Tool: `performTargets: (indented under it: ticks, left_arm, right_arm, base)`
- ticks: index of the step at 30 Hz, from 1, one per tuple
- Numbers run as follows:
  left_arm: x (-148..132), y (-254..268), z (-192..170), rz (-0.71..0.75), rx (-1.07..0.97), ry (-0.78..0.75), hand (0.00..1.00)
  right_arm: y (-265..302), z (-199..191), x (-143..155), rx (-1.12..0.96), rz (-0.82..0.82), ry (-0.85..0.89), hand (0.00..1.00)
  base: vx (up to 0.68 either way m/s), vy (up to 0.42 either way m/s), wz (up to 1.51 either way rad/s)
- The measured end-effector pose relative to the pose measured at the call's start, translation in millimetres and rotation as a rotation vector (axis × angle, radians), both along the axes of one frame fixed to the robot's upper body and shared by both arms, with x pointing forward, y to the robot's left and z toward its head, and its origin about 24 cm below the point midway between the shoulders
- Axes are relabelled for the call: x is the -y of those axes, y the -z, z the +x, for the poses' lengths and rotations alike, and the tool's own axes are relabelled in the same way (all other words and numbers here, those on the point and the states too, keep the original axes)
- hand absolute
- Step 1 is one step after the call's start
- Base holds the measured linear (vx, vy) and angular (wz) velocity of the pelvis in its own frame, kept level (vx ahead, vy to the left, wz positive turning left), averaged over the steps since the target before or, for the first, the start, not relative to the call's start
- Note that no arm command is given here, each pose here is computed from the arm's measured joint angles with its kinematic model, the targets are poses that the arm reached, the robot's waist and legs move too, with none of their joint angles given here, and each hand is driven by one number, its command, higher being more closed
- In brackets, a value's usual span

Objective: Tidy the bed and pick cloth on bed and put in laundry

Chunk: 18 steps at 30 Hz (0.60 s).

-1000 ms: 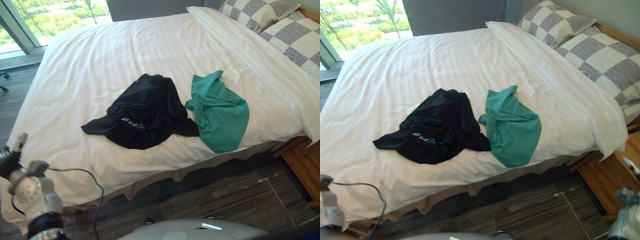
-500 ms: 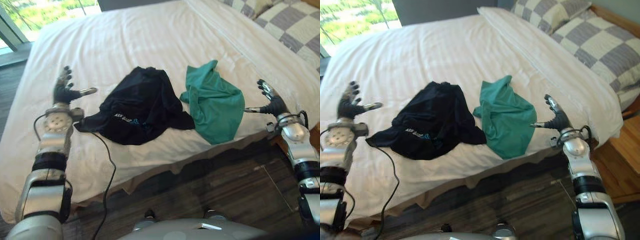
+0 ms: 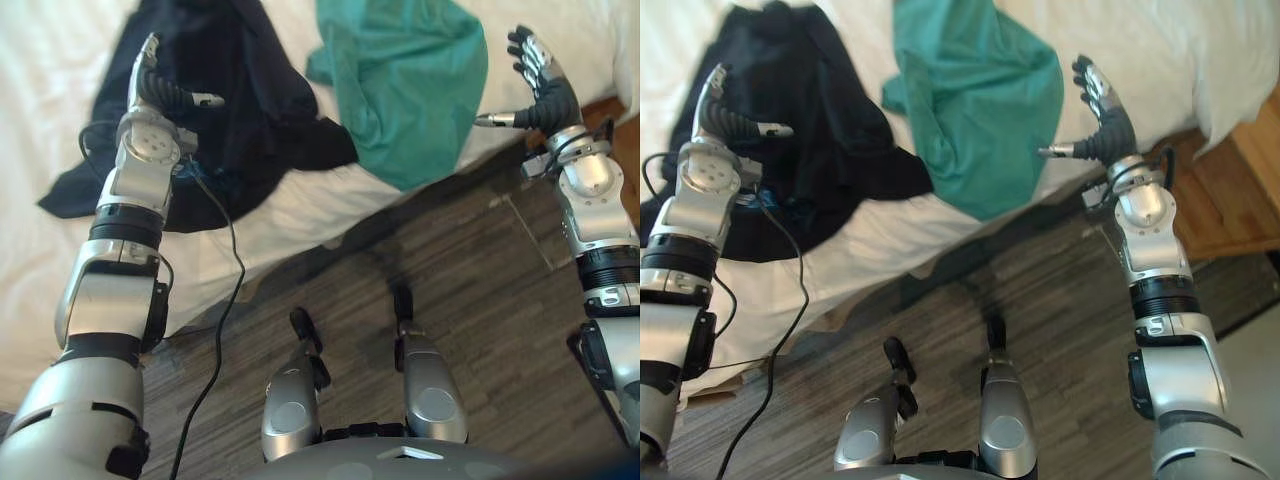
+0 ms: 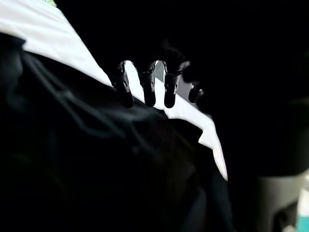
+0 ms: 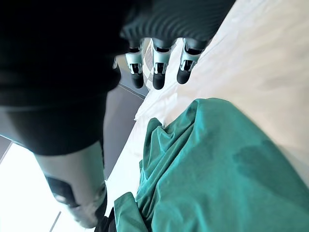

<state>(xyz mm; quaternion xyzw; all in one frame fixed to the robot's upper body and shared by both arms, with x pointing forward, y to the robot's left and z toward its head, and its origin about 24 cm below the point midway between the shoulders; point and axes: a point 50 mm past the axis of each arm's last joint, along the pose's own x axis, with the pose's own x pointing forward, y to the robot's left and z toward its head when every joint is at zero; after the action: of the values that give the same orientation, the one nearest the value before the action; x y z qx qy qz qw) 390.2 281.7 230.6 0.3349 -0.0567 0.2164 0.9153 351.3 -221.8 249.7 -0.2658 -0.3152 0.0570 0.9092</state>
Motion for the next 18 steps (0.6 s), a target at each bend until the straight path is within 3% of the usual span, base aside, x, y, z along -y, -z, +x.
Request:
performTargets:
  ticks: [6,7,16,18]
  left_arm:
    - [3,13,2,0.078,-0.166,-0.048,0.0]
    - [4,12,3,0.094,-0.196,-0.034,1.0]
    - [-3,30,-2,0.018,-0.24,0.037,1.0]
    - [-6,46,-9,-0.063,-0.204,0.081,1.0]
  right_arm:
    - [-8,-18,-17,0.058,-0.025,-0.088,0.0]
    - [-9,-20,-20,0.067,-0.028,-0.097,0.0]
    - [-19,-25,-35,0.136,-0.121,-0.059,0.0]
    - [-25,-24,-37,0.154,-0.166,-0.015,0.0]
  base:
    - [0.03,-0.025,-0.14]
    - [0.01,-0.024,0.04]
    - [0.02,-0.01,0.1]
    - [0.07,-0.018,0.18]
